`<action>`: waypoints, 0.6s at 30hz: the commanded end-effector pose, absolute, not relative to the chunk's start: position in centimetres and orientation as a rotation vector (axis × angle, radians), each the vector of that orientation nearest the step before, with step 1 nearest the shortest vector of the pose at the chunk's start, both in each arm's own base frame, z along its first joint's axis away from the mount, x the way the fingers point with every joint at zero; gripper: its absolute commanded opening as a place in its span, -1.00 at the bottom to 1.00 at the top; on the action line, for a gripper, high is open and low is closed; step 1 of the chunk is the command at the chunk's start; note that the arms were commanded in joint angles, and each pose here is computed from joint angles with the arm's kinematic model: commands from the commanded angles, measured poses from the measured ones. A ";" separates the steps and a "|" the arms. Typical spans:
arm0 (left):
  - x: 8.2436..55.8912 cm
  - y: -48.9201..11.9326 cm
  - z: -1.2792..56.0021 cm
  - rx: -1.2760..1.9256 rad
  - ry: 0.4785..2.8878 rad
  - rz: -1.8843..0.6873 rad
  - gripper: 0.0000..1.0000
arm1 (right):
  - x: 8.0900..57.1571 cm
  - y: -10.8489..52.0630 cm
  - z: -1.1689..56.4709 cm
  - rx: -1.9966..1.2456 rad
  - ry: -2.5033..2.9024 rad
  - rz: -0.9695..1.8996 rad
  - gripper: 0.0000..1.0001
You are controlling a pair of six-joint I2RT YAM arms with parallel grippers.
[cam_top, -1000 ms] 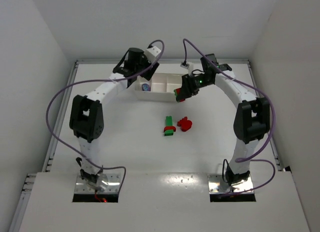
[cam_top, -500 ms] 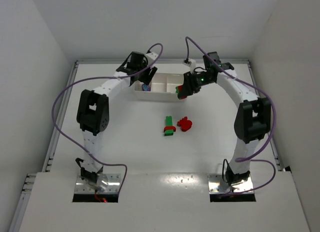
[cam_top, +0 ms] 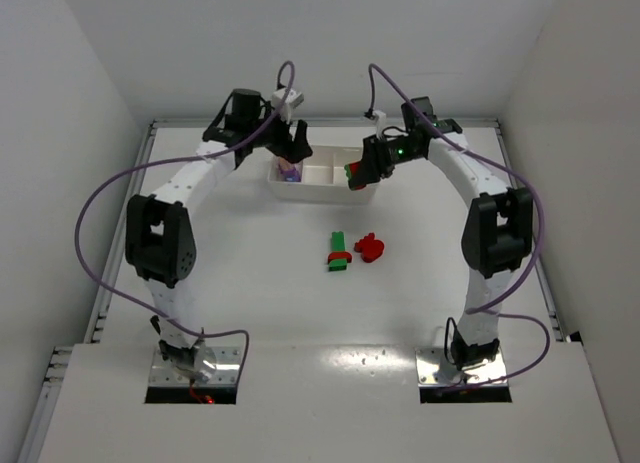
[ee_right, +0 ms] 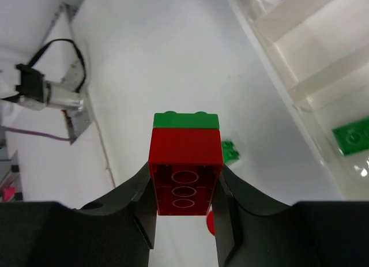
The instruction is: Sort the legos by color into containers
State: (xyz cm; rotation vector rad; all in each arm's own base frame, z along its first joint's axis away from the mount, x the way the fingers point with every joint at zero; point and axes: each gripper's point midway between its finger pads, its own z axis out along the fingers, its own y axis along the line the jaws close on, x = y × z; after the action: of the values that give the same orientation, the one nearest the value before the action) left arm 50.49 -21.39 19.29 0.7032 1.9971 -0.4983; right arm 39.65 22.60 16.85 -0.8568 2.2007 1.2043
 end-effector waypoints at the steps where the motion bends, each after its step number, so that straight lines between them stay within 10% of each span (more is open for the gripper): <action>1: 43.1 -26.6 28.4 0.937 1.672 -1.042 0.65 | 39.1 24.7 20.8 -0.969 1.960 1.389 -1.00; 7: 37.0 -28.5 30.6 0.853 1.630 -1.651 0.52 | 38.0 25.9 22.6 -1.025 1.743 1.598 -0.99; 18: 37.3 -29.3 31.3 0.904 1.514 -1.673 0.52 | 37.4 27.0 25.1 -1.025 1.671 1.698 -0.99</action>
State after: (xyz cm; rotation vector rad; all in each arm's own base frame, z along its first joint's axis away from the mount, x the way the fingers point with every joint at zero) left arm 38.37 -29.15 28.32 0.7857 1.6402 -1.6772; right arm 38.46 26.55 22.86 -0.9617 1.7838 1.6482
